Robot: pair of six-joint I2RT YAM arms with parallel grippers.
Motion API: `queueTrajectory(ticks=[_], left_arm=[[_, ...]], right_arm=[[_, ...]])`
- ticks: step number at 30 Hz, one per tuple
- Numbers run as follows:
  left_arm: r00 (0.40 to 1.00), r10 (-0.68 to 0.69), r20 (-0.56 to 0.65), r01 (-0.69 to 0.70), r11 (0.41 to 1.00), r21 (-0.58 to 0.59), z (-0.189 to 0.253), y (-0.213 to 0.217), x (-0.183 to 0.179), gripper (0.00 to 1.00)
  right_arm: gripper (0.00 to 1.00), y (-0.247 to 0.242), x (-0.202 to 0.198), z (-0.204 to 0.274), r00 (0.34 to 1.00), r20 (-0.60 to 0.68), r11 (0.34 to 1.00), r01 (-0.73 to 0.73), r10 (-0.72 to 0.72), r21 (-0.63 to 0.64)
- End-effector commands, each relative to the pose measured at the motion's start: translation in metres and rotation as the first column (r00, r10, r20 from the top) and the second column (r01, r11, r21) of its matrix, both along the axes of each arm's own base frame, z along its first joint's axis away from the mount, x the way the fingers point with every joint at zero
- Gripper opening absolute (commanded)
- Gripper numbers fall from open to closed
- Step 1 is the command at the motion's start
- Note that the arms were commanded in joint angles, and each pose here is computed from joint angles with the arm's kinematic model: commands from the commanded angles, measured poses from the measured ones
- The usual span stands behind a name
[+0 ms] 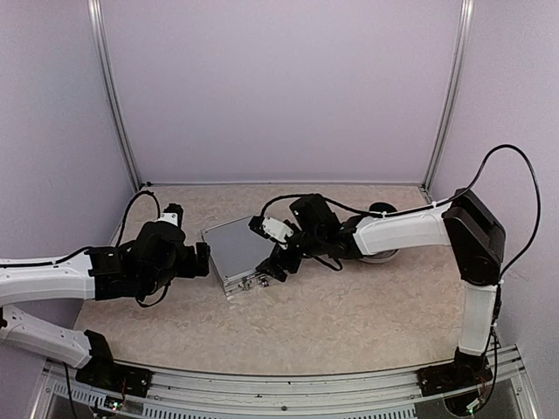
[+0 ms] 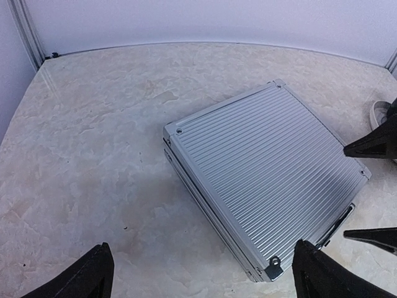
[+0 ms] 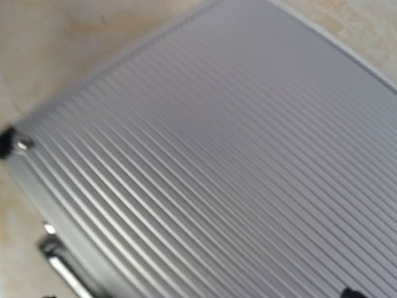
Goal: Pack up texas hold em set
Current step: Close the middle-side button of the box on the chip case.
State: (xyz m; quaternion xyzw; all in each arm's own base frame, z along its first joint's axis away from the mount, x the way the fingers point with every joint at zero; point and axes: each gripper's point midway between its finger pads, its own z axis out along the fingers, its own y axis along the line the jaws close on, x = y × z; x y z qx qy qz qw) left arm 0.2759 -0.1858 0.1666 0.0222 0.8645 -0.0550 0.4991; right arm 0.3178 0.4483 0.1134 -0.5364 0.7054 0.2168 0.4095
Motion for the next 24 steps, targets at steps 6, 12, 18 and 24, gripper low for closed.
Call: queueTrajectory(ticks=[6,12,18,24], left_arm=[[0.999,-0.011,0.036,0.013,0.998,-0.068,0.017,0.003,0.001,0.99],[0.999,-0.019,0.029,0.021,0.998,-0.067,0.013,0.002,0.002,0.99],[0.999,-0.025,0.022,0.026,0.998,-0.065,0.011,-0.001,0.004,0.99],[1.0,-0.024,0.011,0.024,0.998,-0.062,0.005,-0.001,0.004,0.99]], right_arm=[[0.99,0.007,-0.009,-0.049,0.994,0.053,0.97,-0.086,0.1,-0.226],[0.99,0.0,-0.009,-0.065,0.99,0.076,0.95,-0.09,0.118,-0.299],[0.98,0.002,-0.008,-0.067,0.984,0.103,0.945,-0.107,0.145,-0.308],[0.97,-0.002,-0.001,-0.083,0.983,0.132,0.927,-0.072,0.129,-0.368]])
